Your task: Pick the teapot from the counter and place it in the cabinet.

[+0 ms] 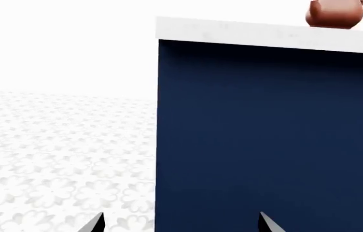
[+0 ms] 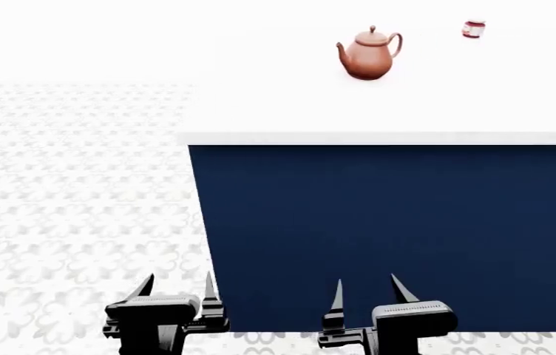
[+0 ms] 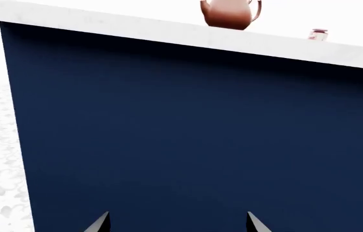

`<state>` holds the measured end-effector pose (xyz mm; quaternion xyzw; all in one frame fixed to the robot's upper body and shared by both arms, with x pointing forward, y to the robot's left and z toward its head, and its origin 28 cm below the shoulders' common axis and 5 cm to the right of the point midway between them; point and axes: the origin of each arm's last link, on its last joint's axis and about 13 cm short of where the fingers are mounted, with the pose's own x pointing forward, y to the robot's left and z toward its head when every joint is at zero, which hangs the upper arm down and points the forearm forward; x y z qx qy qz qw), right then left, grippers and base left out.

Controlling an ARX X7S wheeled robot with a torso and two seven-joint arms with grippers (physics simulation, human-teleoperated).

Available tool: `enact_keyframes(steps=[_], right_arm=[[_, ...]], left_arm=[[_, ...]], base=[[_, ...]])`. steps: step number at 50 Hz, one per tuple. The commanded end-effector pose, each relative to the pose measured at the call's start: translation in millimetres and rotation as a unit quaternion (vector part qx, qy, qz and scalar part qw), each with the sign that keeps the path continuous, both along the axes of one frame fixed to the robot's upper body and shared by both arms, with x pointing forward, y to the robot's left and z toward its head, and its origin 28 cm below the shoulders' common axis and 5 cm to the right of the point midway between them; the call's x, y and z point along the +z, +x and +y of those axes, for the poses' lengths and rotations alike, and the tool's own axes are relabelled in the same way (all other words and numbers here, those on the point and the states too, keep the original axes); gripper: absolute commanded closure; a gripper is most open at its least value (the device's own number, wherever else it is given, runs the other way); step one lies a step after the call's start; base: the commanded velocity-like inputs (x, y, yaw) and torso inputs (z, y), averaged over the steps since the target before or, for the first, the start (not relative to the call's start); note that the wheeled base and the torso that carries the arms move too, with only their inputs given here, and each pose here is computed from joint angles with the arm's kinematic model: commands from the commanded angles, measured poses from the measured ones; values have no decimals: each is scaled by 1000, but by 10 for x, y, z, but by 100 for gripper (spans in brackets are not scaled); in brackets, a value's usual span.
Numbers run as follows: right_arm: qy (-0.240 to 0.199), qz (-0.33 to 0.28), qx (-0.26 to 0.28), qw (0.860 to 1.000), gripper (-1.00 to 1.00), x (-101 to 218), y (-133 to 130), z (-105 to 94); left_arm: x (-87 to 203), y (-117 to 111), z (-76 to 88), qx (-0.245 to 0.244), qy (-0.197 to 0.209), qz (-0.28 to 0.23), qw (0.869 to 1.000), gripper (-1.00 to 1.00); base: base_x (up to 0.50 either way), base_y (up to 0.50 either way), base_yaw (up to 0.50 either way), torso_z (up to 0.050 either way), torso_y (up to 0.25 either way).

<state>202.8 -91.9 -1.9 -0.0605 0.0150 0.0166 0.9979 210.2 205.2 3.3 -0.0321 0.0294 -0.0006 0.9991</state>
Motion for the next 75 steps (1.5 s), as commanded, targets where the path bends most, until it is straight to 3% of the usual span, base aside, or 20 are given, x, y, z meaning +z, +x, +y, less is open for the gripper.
enact_keyframes(steps=[1,32,46,52,56,60,66,73,75], right_arm=[[0,0,0,1000,-100,-2,-3,1],[3,-1,-1,1000,-100,5,3,1],[-14,-17,-2,1000,-100,96,6,-1],[-9,-24,3,1000,-100,454,-18,-21],[3,-12,15,1000,-100,707,2,-58],[9,-57,13,998,-100,939,92,-77],[17,-90,19,996,-100,1248,210,-94],[23,-84,26,996,-100,1589,422,-92],[22,-87,28,996,-100,1680,488,-86]], left_arm=[[2,8,1,0,0,0,1000,-100],[2,8,1,0,0,0,1000,-100],[31,-23,37,4,5,23,1000,-100],[318,-33,106,47,12,52,997,-100],[567,-63,106,26,37,44,998,-100],[787,-62,163,29,64,31,997,-100],[1125,-18,234,16,60,11,998,-100],[1536,148,332,12,79,-6,997,-100],[1676,213,359,2,64,-9,998,-100]], base=[[-500,0,0,0,0],[-497,1,0,0,0],[-25,0,0,0,0],[0,0,0,0,0],[0,0,0,0,0],[0,0,0,0,0],[0,0,0,0,0],[0,0,0,0,0],[0,0,0,0,0]])
